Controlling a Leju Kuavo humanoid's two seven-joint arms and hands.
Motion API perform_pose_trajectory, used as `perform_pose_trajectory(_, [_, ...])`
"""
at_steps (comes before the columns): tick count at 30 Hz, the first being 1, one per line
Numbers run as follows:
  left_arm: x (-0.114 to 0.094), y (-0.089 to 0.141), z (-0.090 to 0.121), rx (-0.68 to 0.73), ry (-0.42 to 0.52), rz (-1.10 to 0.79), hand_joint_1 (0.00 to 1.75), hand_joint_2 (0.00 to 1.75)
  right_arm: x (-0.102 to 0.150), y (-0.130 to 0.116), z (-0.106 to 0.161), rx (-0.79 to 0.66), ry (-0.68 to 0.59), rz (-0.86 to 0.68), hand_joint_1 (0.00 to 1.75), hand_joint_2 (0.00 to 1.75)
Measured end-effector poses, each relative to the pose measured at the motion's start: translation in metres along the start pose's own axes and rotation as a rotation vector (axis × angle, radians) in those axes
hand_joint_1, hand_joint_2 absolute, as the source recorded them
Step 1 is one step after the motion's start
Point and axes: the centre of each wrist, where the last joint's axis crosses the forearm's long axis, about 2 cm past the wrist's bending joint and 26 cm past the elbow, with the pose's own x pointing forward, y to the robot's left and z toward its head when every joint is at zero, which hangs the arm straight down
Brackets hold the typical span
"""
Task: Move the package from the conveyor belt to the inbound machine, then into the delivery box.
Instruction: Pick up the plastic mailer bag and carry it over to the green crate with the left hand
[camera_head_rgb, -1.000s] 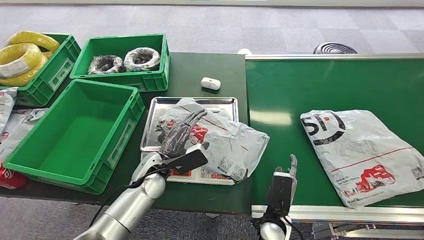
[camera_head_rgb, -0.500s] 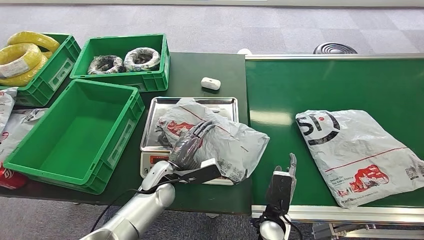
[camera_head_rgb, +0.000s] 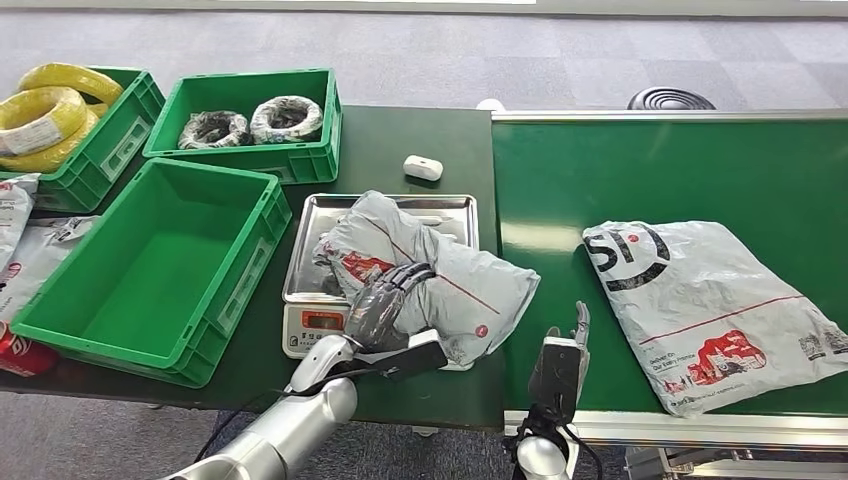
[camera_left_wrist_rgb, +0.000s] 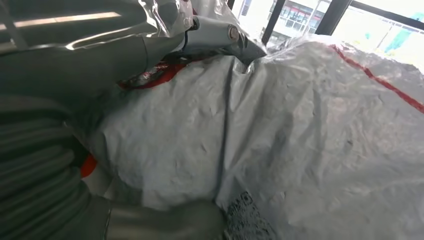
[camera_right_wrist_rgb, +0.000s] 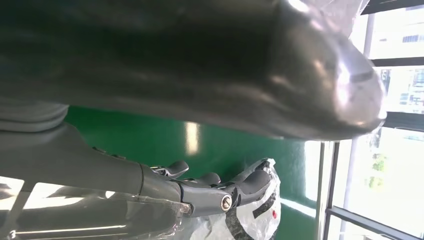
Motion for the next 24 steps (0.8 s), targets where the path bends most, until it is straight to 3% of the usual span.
perform_pose_trajectory(24, [-0.0009, 0.0034, -0.0031, 0.026, 0.011, 0.049, 1.48, 1.75, 0.0029, 0.0034, -0.0037, 0.01, -0.003, -0.005, 0.0, 0.0])
